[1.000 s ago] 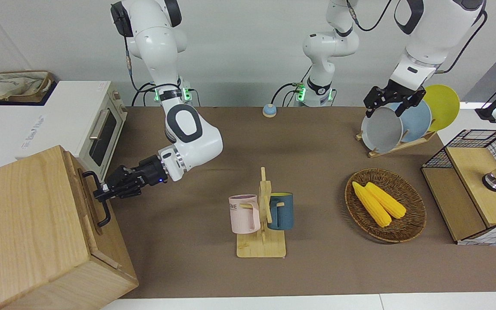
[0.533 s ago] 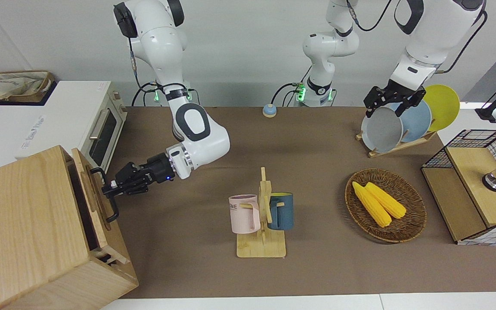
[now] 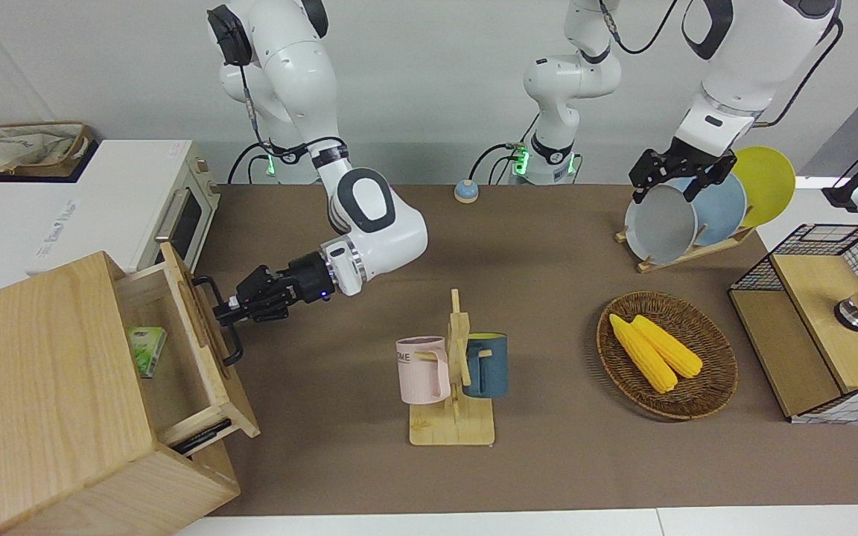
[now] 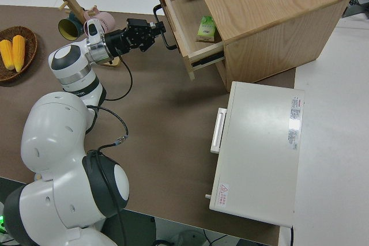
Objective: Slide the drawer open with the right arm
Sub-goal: 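Pull the handle toward the robot with the right gripper, sliding the drawer out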
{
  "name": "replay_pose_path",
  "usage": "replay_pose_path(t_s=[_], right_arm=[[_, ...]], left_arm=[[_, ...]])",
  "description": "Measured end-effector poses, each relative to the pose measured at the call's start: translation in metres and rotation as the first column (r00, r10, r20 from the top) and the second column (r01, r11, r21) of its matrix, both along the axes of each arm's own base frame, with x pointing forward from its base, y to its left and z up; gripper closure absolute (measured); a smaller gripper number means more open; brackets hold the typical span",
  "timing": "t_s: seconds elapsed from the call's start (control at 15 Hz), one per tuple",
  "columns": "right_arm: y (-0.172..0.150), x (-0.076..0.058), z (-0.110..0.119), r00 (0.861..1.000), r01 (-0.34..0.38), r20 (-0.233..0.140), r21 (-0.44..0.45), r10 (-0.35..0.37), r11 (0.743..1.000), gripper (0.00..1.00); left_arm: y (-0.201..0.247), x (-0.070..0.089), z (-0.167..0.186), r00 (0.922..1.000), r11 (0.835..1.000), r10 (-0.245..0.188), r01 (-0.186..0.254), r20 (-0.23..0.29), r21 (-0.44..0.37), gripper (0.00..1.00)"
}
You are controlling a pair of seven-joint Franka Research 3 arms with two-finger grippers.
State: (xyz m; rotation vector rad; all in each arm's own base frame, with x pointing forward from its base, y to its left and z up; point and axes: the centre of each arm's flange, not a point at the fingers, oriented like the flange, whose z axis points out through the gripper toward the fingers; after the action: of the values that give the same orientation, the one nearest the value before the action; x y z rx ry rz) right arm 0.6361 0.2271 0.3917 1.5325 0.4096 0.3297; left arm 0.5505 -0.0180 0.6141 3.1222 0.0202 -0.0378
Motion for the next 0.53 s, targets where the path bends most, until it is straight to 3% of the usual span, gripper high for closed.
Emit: replay_pose_path(t_s=[0.53], right_arm=[[0.043, -0.026, 0.0, 1.0, -0.009, -0.004, -0.003, 0.009, 1.0, 0.81]], left_arm=[[0.0, 0.0, 0.0, 1.0, 1.0, 0.0, 0.0, 0.0, 0.0, 0.0]])
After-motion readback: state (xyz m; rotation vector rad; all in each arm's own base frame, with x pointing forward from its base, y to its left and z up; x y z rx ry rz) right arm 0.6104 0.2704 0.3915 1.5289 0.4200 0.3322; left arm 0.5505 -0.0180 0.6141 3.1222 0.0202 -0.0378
